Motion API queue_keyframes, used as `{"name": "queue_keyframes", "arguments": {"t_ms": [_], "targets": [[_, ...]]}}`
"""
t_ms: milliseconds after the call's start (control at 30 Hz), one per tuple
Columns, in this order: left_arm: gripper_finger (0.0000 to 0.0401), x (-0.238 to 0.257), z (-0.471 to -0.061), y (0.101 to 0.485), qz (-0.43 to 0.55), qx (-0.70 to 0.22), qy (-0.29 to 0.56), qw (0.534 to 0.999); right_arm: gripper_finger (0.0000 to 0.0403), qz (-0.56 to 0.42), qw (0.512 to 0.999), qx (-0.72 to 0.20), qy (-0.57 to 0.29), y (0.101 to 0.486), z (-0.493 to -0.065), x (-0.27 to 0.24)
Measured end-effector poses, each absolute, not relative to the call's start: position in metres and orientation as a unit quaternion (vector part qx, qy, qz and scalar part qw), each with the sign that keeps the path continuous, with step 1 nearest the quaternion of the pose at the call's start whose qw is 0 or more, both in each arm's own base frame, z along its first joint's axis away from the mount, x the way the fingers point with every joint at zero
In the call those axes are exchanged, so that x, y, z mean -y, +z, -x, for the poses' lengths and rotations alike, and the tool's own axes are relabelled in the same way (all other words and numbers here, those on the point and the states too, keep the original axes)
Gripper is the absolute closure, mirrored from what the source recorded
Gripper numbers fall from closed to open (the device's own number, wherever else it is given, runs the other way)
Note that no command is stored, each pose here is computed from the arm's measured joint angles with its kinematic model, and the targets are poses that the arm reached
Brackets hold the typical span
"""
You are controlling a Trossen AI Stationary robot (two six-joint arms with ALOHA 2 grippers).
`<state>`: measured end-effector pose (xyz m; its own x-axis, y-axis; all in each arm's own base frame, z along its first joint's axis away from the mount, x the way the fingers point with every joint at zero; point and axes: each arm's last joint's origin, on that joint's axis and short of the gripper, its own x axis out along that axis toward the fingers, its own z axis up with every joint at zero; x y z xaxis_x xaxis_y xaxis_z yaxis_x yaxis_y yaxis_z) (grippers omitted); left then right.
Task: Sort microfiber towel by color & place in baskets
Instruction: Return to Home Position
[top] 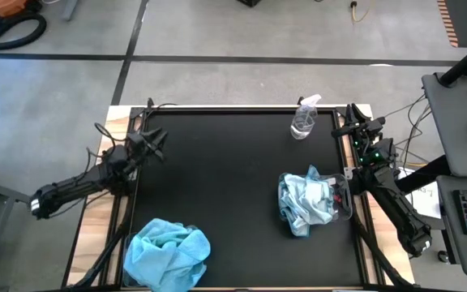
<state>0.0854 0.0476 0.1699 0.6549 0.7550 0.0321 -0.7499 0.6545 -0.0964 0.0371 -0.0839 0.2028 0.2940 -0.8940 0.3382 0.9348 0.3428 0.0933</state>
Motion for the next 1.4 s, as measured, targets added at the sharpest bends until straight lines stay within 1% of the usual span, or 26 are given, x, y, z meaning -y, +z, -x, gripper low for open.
{"name": "queue_keyframes", "arguments": {"t_ms": [100, 200, 500, 733, 967, 1400], "targets": [[0.0274, -0.055, -0.083, 0.168, 0.065, 0.038, 0.45, 0.89, 0.0335, 0.061, 0.802, 0.168, -0.57, 0.203, -0.037, 0.084], [0.0274, -0.06, -0.083, 0.164, 0.074, 0.02, 0.472, 0.878, 0.0335, 0.061, 0.802, 0.168, -0.57, 0.203, -0.037, 0.084], [0.0274, -0.066, -0.094, 0.142, 0.074, -0.104, 0.477, 0.87, 0.0335, 0.061, 0.802, 0.168, -0.57, 0.203, -0.037, 0.084], [0.0274, -0.068, -0.097, 0.132, 0.083, -0.148, 0.48, 0.861, 0.0335, 0.061, 0.802, 0.168, -0.57, 0.203, -0.037, 0.084], [0.0274, -0.071, -0.101, 0.144, 0.074, -0.088, 0.479, 0.87, 0.0335, 0.061, 0.802, 0.168, -0.57, 0.203, -0.037, 0.084], [0.0274, -0.071, -0.101, 0.145, 0.074, -0.083, 0.479, 0.871, 0.0335, 0.061, 0.802, 0.168, -0.57, 0.203, -0.037, 0.084]]}}
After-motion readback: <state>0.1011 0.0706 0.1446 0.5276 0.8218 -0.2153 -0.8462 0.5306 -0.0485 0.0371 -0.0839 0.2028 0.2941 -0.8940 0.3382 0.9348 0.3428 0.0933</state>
